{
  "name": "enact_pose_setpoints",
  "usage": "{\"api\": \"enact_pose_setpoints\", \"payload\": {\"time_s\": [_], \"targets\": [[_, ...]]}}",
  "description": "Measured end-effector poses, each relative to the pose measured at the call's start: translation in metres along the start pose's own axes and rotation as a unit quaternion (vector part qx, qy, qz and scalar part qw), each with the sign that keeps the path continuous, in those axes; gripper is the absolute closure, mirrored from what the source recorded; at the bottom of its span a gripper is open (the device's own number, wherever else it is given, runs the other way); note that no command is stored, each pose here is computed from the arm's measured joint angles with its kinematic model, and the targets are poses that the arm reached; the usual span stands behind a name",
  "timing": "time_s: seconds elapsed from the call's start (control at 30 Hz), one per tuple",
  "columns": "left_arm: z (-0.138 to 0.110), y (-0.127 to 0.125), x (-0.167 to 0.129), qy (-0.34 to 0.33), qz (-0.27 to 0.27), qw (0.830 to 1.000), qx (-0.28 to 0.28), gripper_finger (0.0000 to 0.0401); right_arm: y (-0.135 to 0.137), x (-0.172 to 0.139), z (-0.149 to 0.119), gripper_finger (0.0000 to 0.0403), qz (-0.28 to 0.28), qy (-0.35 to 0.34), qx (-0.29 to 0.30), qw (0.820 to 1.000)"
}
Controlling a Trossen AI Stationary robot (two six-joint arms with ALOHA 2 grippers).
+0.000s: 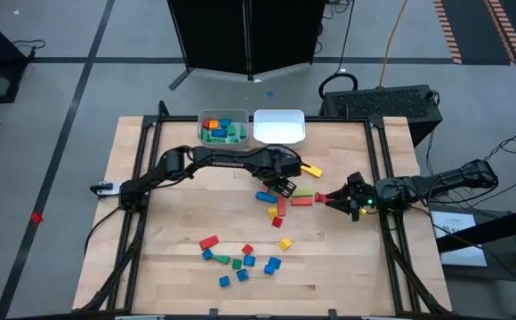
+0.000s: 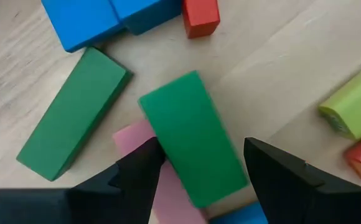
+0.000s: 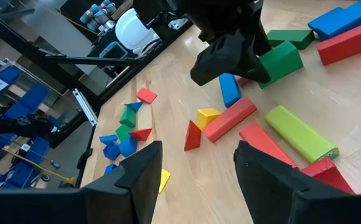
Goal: Sort blocks by size
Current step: Put the green rectangular block into the white bin
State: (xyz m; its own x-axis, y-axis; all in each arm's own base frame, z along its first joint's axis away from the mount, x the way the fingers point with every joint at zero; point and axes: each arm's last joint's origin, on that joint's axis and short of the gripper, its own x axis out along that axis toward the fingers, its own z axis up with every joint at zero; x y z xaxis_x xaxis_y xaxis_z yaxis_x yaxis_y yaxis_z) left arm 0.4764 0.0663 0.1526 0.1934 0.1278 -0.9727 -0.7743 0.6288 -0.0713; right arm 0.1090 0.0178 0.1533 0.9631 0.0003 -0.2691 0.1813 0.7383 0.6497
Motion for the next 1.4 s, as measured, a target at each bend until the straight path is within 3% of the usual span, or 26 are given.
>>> {"api": "enact_pose_setpoints", "payload": {"time_s": [0.1, 0.27, 0.5, 0.63, 0.7, 0.83, 0.93, 1.13, 1.2, 1.4], "targets": [[0.001, -0.001, 0.002, -0.003, -0.004, 1.000, -0.001, 0.0193, 0.000, 0.000, 0.000, 0.0209, 0.000, 0.000, -0.001, 1.000], [0.005, -0.005, -0.001, -0.012, -0.026, 1.000, 0.003, 0.0281, 0.000, 0.000, 0.000, 0.0209, 0.000, 0.001, -0.008, 1.000], [0.012, -0.012, -0.016, -0.012, -0.062, 0.998, 0.025, 0.0284, 0.000, 0.000, 0.000, 0.0209, 0.000, 0.000, -0.014, 1.000], [0.023, -0.017, -0.059, -0.062, -0.099, 0.992, 0.038, 0.0284, 0.000, 0.000, 0.000, 0.0209, 0.000, 0.000, -0.017, 1.000], [0.033, -0.013, -0.078, -0.109, -0.089, 0.989, 0.045, 0.0284, 0.000, 0.000, 0.000, 0.0209, 0.000, 0.000, -0.017, 1.000], [0.065, 0.019, -0.100, -0.189, -0.018, 0.981, 0.036, 0.0284, 0.000, 0.000, 0.000, 0.0209, -0.001, -0.001, -0.017, 1.000], [0.088, 0.050, -0.100, -0.205, 0.018, 0.979, 0.009, 0.0284, 0.000, 0.000, 0.000, 0.0209, -0.001, -0.001, -0.017, 1.000], [0.116, 0.098, -0.083, -0.172, 0.008, 0.985, -0.016, 0.0284, 0.000, 0.000, 0.000, 0.0209, -0.001, -0.001, -0.014, 1.000], [0.120, 0.106, -0.083, -0.174, 0.014, 0.985, 0.000, 0.0252, 0.000, 0.000, 0.000, 0.0209, -0.001, -0.002, -0.014, 1.000], [0.121, 0.106, -0.083, -0.166, 0.008, 0.982, 0.086, 0.0098, 0.000, 0.000, 0.000, 0.0209, -0.001, -0.002, -0.016, 1.000]]}}
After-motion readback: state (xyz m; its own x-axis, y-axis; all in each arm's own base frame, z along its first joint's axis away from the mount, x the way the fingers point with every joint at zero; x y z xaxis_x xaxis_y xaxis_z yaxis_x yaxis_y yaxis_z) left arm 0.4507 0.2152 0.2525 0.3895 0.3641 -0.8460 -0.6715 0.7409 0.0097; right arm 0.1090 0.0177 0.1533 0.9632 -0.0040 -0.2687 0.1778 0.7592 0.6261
